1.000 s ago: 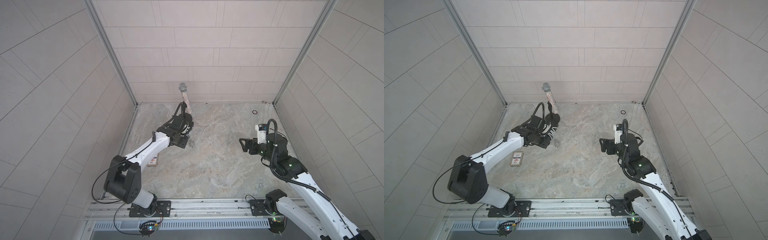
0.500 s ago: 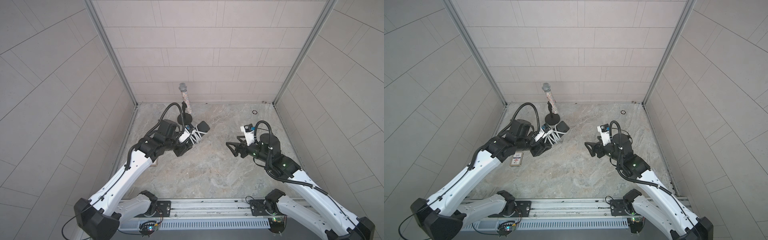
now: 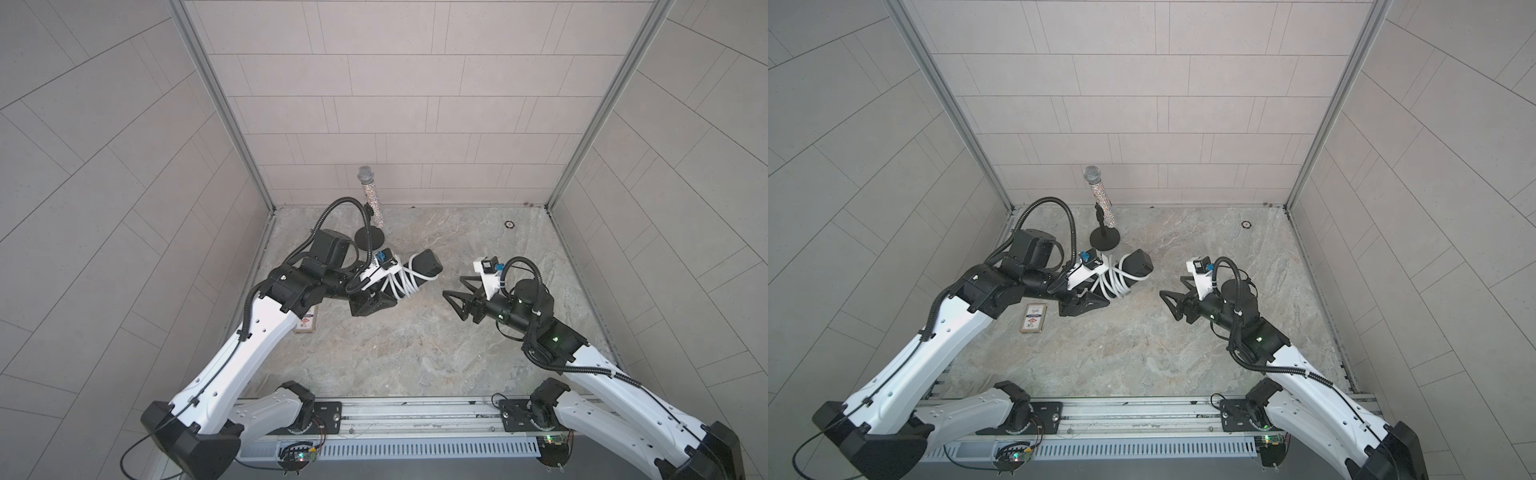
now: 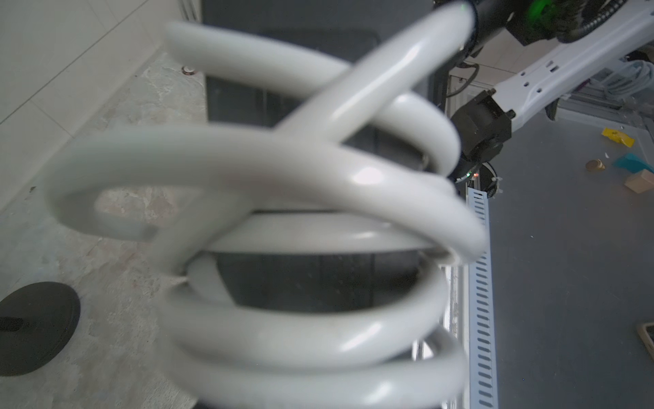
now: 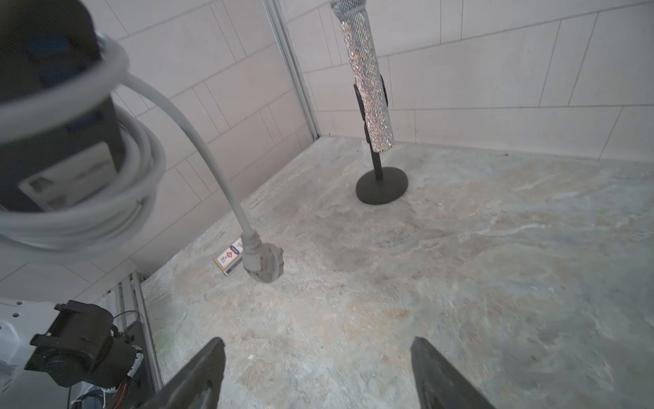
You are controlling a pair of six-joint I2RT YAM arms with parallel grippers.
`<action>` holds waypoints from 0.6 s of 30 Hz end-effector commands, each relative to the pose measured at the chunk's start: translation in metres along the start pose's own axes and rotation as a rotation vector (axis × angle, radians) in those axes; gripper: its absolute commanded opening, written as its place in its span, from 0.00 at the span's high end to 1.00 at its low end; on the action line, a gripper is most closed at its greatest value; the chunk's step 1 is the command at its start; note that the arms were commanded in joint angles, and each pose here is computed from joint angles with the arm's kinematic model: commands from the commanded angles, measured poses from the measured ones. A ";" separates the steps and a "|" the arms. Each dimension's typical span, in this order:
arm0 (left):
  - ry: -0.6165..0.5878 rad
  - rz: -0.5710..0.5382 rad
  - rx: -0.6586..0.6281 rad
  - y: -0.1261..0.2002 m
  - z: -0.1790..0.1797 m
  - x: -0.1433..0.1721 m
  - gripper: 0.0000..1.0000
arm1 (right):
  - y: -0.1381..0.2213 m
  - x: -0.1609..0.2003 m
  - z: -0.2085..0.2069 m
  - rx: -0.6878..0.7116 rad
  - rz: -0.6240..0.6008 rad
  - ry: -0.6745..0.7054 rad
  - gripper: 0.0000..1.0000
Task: Unwrap the cord wrapped around the power strip
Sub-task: Unwrap the power cord from the power strip.
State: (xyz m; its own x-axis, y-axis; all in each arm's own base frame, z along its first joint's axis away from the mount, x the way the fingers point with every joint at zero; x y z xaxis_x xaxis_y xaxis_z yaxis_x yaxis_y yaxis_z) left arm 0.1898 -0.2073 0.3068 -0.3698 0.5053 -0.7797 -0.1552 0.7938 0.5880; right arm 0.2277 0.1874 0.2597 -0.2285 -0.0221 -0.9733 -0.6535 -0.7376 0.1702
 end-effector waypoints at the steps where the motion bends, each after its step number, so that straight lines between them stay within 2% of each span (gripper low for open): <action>1: -0.136 -0.048 0.110 0.010 -0.023 -0.013 1.00 | 0.002 -0.020 0.008 -0.049 -0.110 -0.033 0.21; 5: -0.178 -0.065 0.160 0.013 -0.033 -0.012 1.00 | -0.008 -0.021 0.025 -0.177 -0.097 -0.035 0.28; 11: -0.173 -0.068 0.217 0.010 -0.042 -0.009 1.00 | -0.023 -0.023 0.051 -0.329 -0.040 0.024 0.29; 14: -0.186 -0.069 0.231 0.010 -0.046 -0.005 1.00 | -0.033 -0.021 0.058 -0.358 -0.042 0.052 0.31; 18: -0.190 -0.068 0.231 0.010 -0.048 -0.003 1.00 | -0.047 -0.037 0.065 -0.381 -0.092 0.071 0.35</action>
State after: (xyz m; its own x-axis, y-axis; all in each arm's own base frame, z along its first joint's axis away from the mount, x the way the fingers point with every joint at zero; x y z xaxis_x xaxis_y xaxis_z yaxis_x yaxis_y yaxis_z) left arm 0.1576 -0.2154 0.3109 -0.2619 0.5281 -0.8078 0.0148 0.8391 0.5437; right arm 0.2199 0.2572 0.2729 -0.2170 -0.0319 -0.9757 -0.3804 -0.9177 0.1146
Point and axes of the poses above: each gripper's point midway between its finger pads, its own y axis back along the fingers, its own z axis along the line the jaws close on, x = y × z, the point moved 3 cm from there along y, back along the fingers, and after that the axes turned 11 degrees about y, right-handed, at the moved point
